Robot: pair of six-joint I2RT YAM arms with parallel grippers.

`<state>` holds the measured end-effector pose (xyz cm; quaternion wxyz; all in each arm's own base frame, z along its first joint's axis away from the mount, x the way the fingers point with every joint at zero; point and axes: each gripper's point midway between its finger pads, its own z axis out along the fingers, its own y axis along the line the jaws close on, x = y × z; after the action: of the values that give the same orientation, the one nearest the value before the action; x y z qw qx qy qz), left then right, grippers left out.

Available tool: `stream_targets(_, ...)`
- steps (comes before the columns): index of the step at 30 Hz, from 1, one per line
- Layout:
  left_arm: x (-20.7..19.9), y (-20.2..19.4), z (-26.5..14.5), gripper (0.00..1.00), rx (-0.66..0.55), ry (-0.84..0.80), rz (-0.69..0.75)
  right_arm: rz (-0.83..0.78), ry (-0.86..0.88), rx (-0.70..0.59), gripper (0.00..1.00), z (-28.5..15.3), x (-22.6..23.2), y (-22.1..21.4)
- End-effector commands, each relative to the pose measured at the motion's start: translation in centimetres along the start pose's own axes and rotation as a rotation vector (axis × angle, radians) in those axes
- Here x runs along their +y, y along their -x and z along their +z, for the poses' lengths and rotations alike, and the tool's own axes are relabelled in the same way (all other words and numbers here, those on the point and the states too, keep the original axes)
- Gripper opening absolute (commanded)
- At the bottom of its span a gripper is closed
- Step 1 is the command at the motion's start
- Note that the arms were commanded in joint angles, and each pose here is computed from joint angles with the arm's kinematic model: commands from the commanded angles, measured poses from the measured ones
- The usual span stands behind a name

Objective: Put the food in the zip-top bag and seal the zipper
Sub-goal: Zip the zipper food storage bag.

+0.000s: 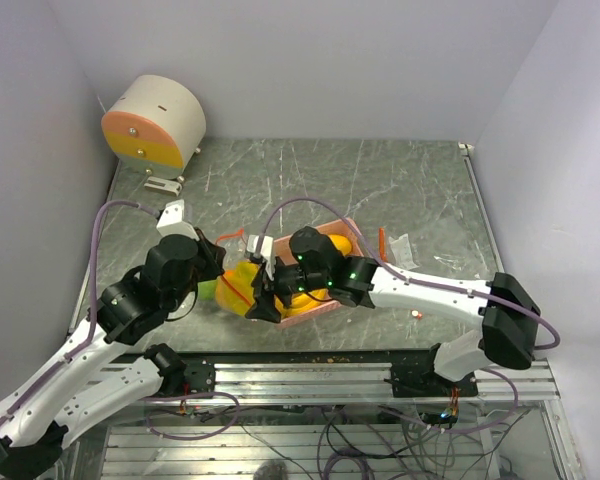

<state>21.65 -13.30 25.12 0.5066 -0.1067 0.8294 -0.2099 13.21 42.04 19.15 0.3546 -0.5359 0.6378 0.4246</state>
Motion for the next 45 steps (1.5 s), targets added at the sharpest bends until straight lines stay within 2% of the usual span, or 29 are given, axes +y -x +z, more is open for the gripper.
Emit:
stream_targets(1, -1.5, 1.2, 0.1, 0.07, -0.033, -0.048, -0.031, 0.005, 0.003, -0.022, 0.74, 1.2, 0.2, 0.5)
stream_targets(5, -1.6, 1.4, 0.0, 0.07, -0.034, -0.054, -0.033, 0.022, -0.045, -0.013, 0.66, 2.0, -0.9, 0.0)
stream_targets(7, -1.6, 1.5, 0.0, 0.07, -0.037, -0.054, -0.032, 0.031, -0.06, -0.011, 0.58, 2.3, -1.3, -0.2)
stream_targets(9, -1.7, 1.6, -0.1, 0.07, -0.039, -0.056, -0.032, 0.042, -0.077, -0.007, 0.42, 2.6, -1.7, -0.3)
stream_targets(12, -1.7, 1.5, -0.1, 0.07, -0.036, -0.055, -0.029, 0.061, -0.123, 0.001, 0.05, 2.8, -2.6, -0.3)
stream_targets(13, -1.5, 1.4, 0.0, 0.07, -0.035, -0.05, -0.027, 0.075, -0.136, 0.0, 0.0, 2.8, -2.8, -0.2)
stream_targets(17, -0.8, 1.2, -0.1, 0.07, -0.031, -0.027, 0.002, 0.147, -0.201, -0.023, 0.0, 2.6, -3.6, 1.8)
stream_targets(18, -0.7, 1.3, -0.3, 0.12, -0.031, -0.022, 0.012, 0.169, -0.22, -0.03, 0.0, 2.6, -3.9, 2.3)
stream_targets(21, -0.2, 1.8, -1.3, 0.54, -0.036, -0.022, 0.06, 0.235, -0.246, -0.066, 0.0, 2.4, -4.3, 4.5)
stream_targets(23, 0.1, 2.4, -2.3, 0.76, -0.046, -0.026, 0.098, 0.281, -0.233, -0.114, 0.0, 2.0, -4.1, 6.5)
stream_targets(25, 0.5, 3.3, -3.4, 0.94, -0.068, -0.024, 0.121, 0.342, -0.22, -0.164, 0.0, 1.6, -4.1, 8.4)
stream_targets(26, 0.9, 3.6, -3.9, 0.99, -0.078, -0.016, 0.129, 0.375, -0.219, -0.186, 0.0, 1.3, -4.3, 9.2)
stream_targets(30, 1.7, 4.8, -6.0, 1.0, -0.119, -0.027, 0.164, 0.551, -0.216, -0.251, 0.0, 0.1, -6.6, 10.6)
stream_targets(33, 0.4, 4.9, -7.2, 0.95, -0.149, -0.155, 0.219, 0.646, -0.139, -0.296, 0.0, -0.2, -7.5, 11.4)
stream_targets(38, -1.6, 3.6, -6.5, 0.72, -0.111, -0.271, 0.324, 0.672, -0.081, -0.321, 0.0, 0.3, -7.4, 13.2)
stream_targets(42, -3.2, 2.4, -4.7, 0.7, -0.032, -0.306, 0.405, 0.679, -0.107, -0.342, 0.0, 0.0, -7.9, 14.1)
stream_targets(45, -4.5, 2.3, -3.4, 0.7, -0.021, -0.329, 0.441, 0.679, -0.132, -0.355, 0.0, -0.2, -8.4, 14.8)
